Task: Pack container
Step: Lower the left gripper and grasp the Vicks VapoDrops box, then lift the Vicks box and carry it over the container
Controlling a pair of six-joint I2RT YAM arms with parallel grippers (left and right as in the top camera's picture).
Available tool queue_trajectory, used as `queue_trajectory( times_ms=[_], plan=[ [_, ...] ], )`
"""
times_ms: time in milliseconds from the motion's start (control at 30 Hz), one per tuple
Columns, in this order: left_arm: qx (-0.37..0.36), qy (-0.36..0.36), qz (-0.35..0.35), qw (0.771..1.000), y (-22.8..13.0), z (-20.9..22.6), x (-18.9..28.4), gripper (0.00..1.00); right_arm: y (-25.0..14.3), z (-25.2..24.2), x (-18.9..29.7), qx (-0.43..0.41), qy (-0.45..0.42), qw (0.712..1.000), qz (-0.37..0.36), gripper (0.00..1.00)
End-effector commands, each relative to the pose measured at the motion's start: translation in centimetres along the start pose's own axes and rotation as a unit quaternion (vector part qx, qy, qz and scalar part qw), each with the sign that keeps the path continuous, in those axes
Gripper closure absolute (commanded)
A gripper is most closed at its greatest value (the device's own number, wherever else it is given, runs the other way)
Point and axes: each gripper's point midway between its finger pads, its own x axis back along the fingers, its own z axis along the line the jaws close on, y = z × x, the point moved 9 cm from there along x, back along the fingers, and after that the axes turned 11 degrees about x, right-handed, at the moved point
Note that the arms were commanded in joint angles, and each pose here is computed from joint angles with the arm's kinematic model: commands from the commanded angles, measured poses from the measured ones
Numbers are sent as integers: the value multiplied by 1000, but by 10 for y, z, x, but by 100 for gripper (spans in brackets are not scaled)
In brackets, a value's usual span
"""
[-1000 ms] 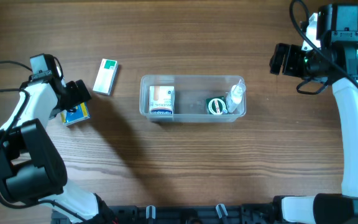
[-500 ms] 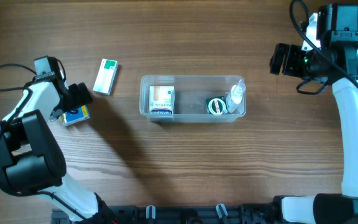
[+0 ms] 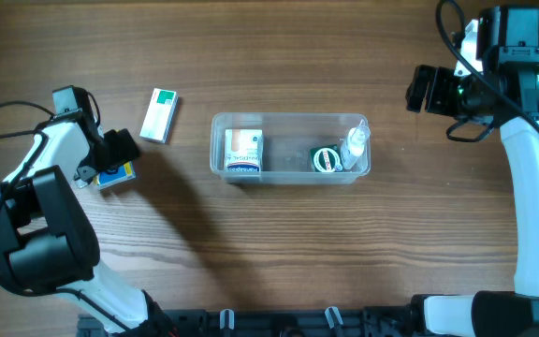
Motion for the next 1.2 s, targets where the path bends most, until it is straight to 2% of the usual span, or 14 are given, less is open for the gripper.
queue_trajectory(
  times_ms=[0, 200, 433, 567, 700, 900, 1167],
  plan=[
    [10, 5, 30, 999, -9, 4, -10, 5, 3, 0, 7, -2, -1, 1000, -13, 0],
    [10, 4, 28, 1000, -9, 4, -10, 22, 3, 0, 7, -2, -1, 1000, -13, 0],
    [10, 3, 25, 1000, -7, 3, -9, 23, 3, 0, 7, -2, -1, 1000, -13, 0],
    [14, 0, 19, 1000, -3, 2, 2, 19, 3, 0, 7, -2, -1, 1000, -13, 0],
    [38, -9, 2, 999, 3, 0, 26, 18, 3, 0, 7, -1, -1, 1000, -13, 0],
    [39, -31, -40, 998, 8, -1, 59, 22, 3, 0, 7, -2, -1, 1000, -13, 0],
    [27, -108, -73, 991, 0, -12, 107, 27, 3, 0, 7, -2, -1, 1000, -13, 0]
  ],
)
